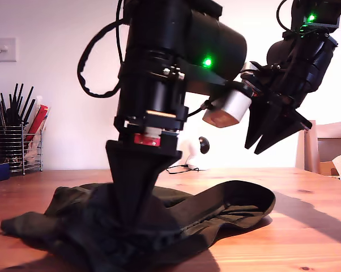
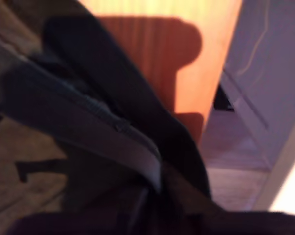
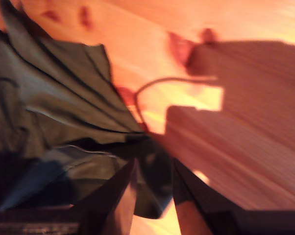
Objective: Fold the underwear in front of you. After folding it, place it to the right side.
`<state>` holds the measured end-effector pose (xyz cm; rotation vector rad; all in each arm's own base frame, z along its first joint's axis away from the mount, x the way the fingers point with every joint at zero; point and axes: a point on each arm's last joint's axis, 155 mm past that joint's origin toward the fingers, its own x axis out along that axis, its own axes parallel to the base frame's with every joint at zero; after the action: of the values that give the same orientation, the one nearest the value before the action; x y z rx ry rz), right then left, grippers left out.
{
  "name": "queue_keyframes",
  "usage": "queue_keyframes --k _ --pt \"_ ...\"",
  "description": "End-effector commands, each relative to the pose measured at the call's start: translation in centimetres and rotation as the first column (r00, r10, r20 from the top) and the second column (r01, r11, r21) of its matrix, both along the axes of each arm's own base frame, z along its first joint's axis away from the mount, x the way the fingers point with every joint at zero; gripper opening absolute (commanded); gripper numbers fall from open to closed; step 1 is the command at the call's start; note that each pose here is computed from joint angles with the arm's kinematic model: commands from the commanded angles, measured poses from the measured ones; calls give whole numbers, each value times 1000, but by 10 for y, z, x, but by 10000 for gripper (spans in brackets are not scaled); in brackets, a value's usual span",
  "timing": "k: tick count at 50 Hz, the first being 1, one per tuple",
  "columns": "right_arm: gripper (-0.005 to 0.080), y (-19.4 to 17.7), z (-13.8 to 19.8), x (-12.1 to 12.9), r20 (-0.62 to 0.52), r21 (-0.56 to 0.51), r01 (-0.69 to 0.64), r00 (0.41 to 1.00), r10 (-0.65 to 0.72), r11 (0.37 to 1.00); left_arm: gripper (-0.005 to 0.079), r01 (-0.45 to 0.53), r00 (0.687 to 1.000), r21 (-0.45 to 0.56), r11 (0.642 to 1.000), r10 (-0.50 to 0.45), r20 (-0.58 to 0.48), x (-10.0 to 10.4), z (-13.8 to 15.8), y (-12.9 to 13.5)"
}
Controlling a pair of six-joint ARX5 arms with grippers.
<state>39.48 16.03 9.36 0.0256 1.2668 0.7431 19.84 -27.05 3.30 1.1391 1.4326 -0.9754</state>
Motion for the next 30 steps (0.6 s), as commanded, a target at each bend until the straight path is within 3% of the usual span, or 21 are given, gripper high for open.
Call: queue_keyframes --k 1,4,10,19,30 --pt "195 2 2 -5 2 4 -10 1000 10 1000 443 -61 998 -13 998 61 23 14 7 9" --pt "195 2 2 -5 -1 4 -10 1000 10 1000 526 -122 992 -7 992 122 32 25 7 18" --pt "195 2 3 -5 -2 8 -9 1000 9 1000 526 -232 971 -18 972 233 54 46 7 32" --pt "194 15 5 -7 9 36 -35 999 35 999 437 -375 927 -126 918 375 -23 68 5 35" --pt "193 38 6 -9 42 39 -92 995 90 995 411 -459 888 -301 836 424 -177 80 11 10"
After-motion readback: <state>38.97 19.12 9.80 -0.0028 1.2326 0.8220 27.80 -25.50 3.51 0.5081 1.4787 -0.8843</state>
